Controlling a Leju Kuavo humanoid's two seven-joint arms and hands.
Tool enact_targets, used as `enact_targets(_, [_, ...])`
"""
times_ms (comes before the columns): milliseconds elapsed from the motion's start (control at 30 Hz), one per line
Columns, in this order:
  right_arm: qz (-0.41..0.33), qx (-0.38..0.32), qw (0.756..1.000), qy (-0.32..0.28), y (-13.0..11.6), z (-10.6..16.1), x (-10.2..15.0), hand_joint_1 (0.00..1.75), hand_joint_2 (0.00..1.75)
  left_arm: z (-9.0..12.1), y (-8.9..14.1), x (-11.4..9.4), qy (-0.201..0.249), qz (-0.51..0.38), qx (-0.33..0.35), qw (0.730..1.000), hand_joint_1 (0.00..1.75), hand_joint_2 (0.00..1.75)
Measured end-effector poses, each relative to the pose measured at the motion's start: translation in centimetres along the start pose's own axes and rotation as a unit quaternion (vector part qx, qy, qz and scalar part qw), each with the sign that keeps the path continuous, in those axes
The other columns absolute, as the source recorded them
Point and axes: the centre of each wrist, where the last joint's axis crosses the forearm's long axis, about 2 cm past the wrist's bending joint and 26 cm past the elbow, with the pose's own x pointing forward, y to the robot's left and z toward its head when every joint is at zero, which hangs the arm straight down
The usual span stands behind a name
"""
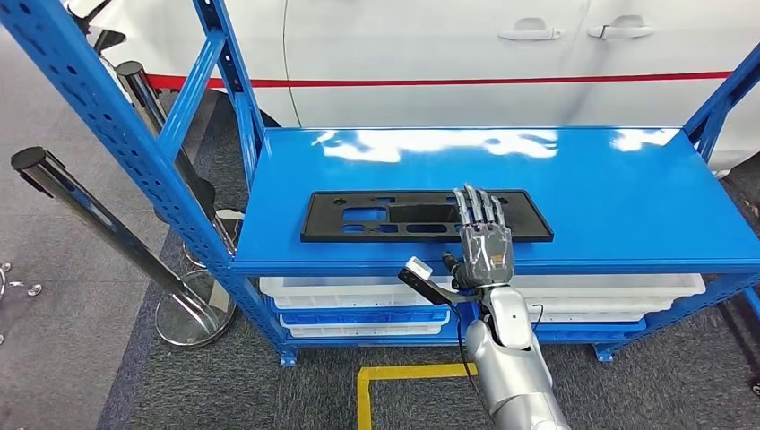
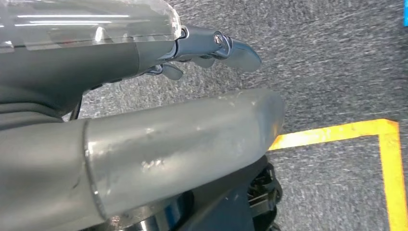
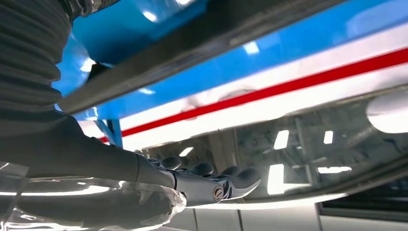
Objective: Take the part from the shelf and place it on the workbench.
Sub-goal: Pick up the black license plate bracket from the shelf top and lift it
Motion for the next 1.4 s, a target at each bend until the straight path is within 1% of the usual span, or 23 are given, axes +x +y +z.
enact_targets(300, [0.006, 0.006, 1.000, 0.013, 0.2, 0.3, -0.2, 0.00, 1.75, 0.0, 0.1, 0.1, 0.000, 0.003, 0.002, 1.000, 0.00, 0.00])
enact_targets(500, [0.021, 0.027, 0.999, 0.007, 0.8, 0.8, 0.5, 0.00, 1.75, -0.1, 0.1, 0.3, -0.003, 0.000, 0.002, 1.000, 0.00, 0.00])
enact_targets(533, [0.022, 0.030, 0.999, 0.006, 0.9, 1.0, 0.7, 0.04, 1.75, -0.1, 0.1, 0.3, -0.005, 0.000, 0.001, 1.000, 0.00, 0.00])
enact_targets(633, [0.022, 0.036, 0.999, 0.001, 1.1, 1.1, 0.9, 1.34, 1.75, -0.2, 0.1, 0.4, -0.014, 0.002, 0.003, 1.000, 0.00, 0.00])
enact_targets(667, [0.022, 0.038, 0.999, 0.000, 1.2, 1.3, 0.9, 1.73, 1.75, -0.2, 0.2, 0.5, -0.016, 0.003, 0.005, 1.000, 0.00, 0.00])
enact_targets(1033, [0.019, 0.056, 0.998, -0.009, 1.7, 2.8, -0.1, 1.75, 1.75, -0.3, 0.4, 0.8, -0.031, 0.011, 0.011, 0.999, 0.00, 0.00])
enact_targets(1400, [0.004, 0.021, 0.999, -0.038, 0.5, 2.2, -0.6, 1.75, 1.75, -0.3, 0.5, 0.7, -0.040, 0.016, 0.016, 0.999, 0.00, 0.00])
